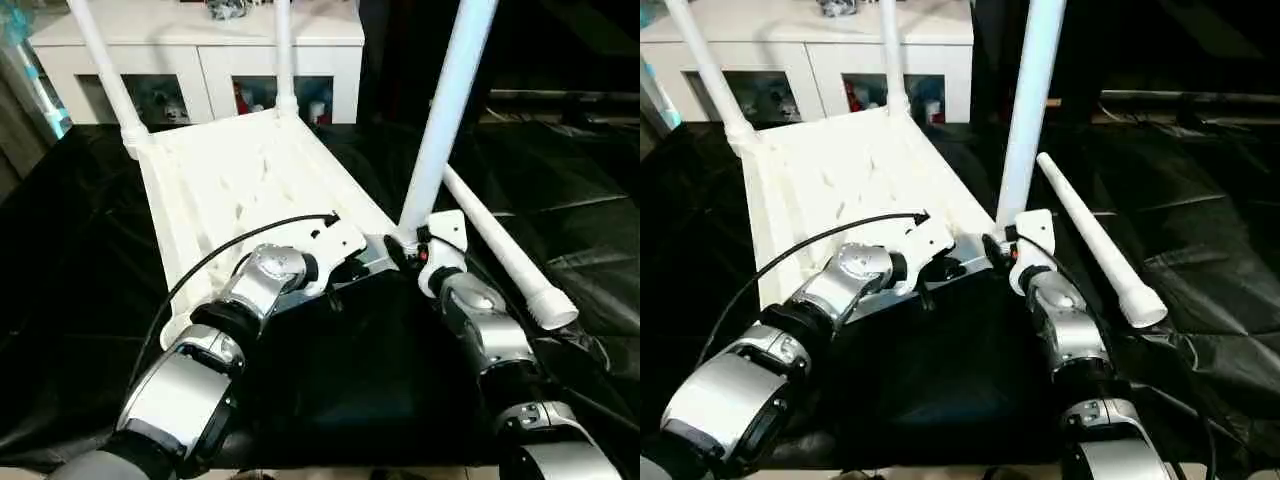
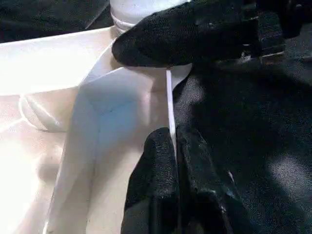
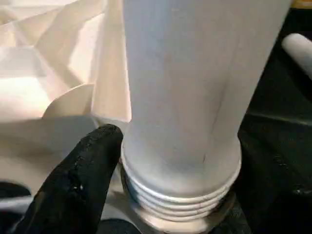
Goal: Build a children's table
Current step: Rotate leg to tighten
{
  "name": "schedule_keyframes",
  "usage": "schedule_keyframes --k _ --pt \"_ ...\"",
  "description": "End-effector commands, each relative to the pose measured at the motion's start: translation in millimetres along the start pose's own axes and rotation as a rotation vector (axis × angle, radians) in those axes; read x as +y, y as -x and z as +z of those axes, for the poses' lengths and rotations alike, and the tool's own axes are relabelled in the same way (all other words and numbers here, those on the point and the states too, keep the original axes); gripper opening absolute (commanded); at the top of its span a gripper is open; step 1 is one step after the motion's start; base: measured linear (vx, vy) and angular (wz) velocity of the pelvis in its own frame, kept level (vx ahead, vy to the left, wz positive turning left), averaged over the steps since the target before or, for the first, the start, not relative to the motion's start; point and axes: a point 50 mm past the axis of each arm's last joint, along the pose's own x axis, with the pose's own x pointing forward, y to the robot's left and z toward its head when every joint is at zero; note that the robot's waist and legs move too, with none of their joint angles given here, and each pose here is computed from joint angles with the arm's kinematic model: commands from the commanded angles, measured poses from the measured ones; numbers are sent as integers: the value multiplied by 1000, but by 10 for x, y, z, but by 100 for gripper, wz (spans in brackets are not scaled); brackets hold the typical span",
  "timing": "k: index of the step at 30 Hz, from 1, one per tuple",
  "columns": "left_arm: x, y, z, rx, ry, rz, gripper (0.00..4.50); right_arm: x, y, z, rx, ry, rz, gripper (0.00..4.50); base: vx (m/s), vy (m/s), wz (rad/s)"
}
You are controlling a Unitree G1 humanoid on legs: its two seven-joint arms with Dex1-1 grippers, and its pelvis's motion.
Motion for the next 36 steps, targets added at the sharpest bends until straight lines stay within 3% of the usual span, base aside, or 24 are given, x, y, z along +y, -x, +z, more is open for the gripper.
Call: schedule_keyframes --k 1,5,16,19,30,36 --pt "-106 -66 233 -118 -80 -105 0 205 -33 49 -14 64 161 390 0 0 0" --pt "-55 115 97 -119 -93 -202 0 51 153 54 3 176 351 398 0 0 0" --pt "-16 426 -71 -122 -109 -372 0 -134 469 106 90 242 637 398 0 0 0" --pt "-18 460 -93 -123 -110 -388 0 -120 480 110 86 226 659 398 0 0 0" --pt "-29 490 -120 -119 -93 -402 0 -50 507 72 93 160 707 290 0 0 0" --pt "-44 465 -131 -98 -88 -409 0 -28 500 21 92 103 676 276 0 0 0"
